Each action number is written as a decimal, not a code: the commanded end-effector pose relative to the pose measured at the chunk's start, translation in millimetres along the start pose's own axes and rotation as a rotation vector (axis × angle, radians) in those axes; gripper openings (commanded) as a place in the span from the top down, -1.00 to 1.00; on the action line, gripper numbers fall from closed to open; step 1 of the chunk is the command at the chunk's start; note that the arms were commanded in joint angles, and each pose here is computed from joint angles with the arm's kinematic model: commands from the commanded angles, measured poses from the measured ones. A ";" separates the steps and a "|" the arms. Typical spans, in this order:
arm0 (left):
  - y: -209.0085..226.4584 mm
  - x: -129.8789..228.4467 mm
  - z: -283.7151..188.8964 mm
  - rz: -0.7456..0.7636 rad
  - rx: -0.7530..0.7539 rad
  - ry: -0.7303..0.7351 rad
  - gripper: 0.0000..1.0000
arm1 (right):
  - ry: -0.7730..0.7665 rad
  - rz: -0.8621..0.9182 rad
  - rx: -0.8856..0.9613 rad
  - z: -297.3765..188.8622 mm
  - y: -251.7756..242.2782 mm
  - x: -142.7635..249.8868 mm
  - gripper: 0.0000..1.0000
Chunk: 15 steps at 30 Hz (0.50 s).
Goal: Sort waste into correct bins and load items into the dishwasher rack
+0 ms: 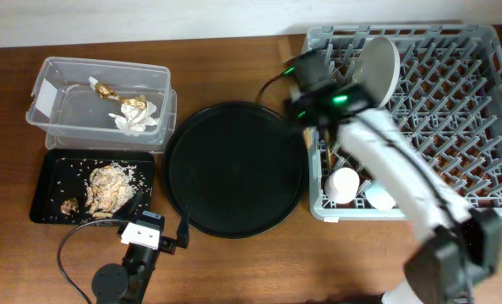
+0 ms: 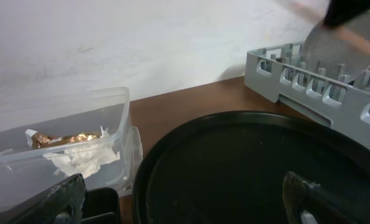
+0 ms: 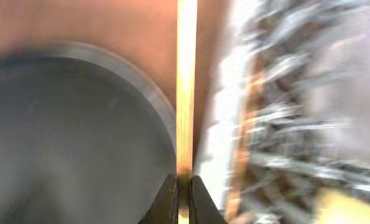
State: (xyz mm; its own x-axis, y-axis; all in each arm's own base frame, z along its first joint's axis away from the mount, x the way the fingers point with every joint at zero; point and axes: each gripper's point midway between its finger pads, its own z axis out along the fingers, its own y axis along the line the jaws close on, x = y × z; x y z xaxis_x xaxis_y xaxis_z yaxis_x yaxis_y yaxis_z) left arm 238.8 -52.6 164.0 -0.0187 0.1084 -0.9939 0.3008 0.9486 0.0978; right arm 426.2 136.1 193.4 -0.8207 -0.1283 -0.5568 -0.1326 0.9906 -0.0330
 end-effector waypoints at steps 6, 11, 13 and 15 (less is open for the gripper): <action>-1.4 1.3 -0.2 0.008 0.009 0.003 -0.99 | 0.225 0.117 0.037 68.5 -47.9 43.6 0.21; -1.4 1.3 -0.2 0.008 0.009 0.003 -0.99 | -0.075 0.054 -0.080 -93.8 -11.4 -2.6 0.06; -1.4 1.3 -0.2 0.008 0.009 0.003 -0.99 | -0.247 -0.078 -0.206 -182.8 28.7 5.6 -0.22; -1.4 1.3 -0.2 0.008 0.009 0.003 -0.99 | -0.356 -0.147 -0.316 -240.7 51.7 21.5 -0.97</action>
State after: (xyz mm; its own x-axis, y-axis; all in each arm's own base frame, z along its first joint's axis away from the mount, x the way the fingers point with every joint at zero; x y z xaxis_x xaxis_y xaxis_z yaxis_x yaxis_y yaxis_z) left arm 238.8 -52.6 164.0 -0.0187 0.1084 -0.9939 0.3008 0.9486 0.0978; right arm 304.6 163.2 348.4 -0.6315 -0.1632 -0.7580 -0.3481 0.9332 0.0891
